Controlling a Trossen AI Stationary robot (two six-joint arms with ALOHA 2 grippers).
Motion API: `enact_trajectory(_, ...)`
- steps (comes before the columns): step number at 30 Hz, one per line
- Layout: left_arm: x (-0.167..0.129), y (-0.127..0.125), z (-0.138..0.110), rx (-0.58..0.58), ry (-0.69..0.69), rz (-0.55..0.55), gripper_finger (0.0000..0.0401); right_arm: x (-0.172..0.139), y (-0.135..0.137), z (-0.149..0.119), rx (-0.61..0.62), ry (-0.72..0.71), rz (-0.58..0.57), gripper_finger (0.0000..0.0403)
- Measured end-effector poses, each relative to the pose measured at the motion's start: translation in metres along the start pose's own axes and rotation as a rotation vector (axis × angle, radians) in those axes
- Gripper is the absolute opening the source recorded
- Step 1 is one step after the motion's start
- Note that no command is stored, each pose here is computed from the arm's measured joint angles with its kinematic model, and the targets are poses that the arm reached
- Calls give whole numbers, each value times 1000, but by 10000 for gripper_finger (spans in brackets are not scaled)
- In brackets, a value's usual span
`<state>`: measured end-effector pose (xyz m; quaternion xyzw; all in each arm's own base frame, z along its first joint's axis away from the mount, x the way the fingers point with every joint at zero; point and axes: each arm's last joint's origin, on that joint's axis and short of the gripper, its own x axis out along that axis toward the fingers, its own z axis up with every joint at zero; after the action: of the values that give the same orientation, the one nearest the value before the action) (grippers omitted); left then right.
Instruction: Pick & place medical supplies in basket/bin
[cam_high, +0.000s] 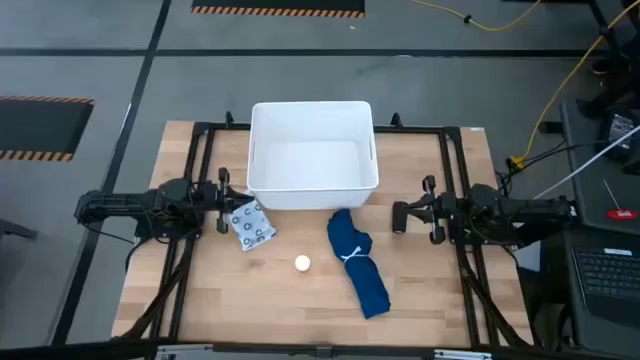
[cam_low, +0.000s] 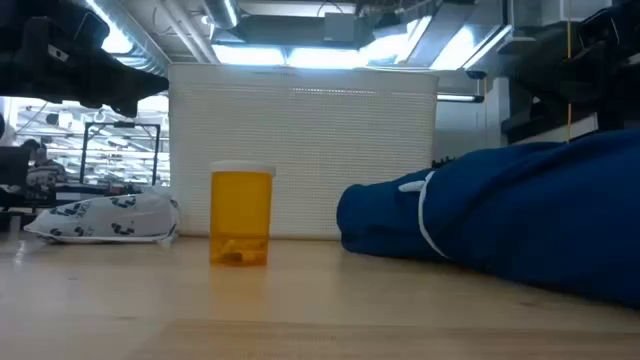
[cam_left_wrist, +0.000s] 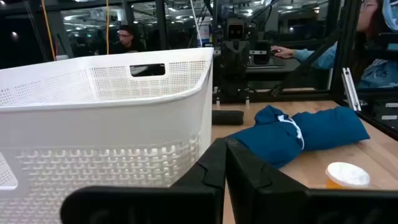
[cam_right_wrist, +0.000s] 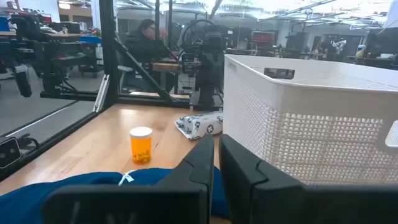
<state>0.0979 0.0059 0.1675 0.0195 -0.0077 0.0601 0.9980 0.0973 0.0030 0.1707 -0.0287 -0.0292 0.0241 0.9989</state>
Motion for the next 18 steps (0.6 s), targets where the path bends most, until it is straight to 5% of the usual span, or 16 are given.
enact_trajectory(18, 0, 0, 0, 0, 0, 0, 6, 0, 0, 0, 0, 1, 0, 30)
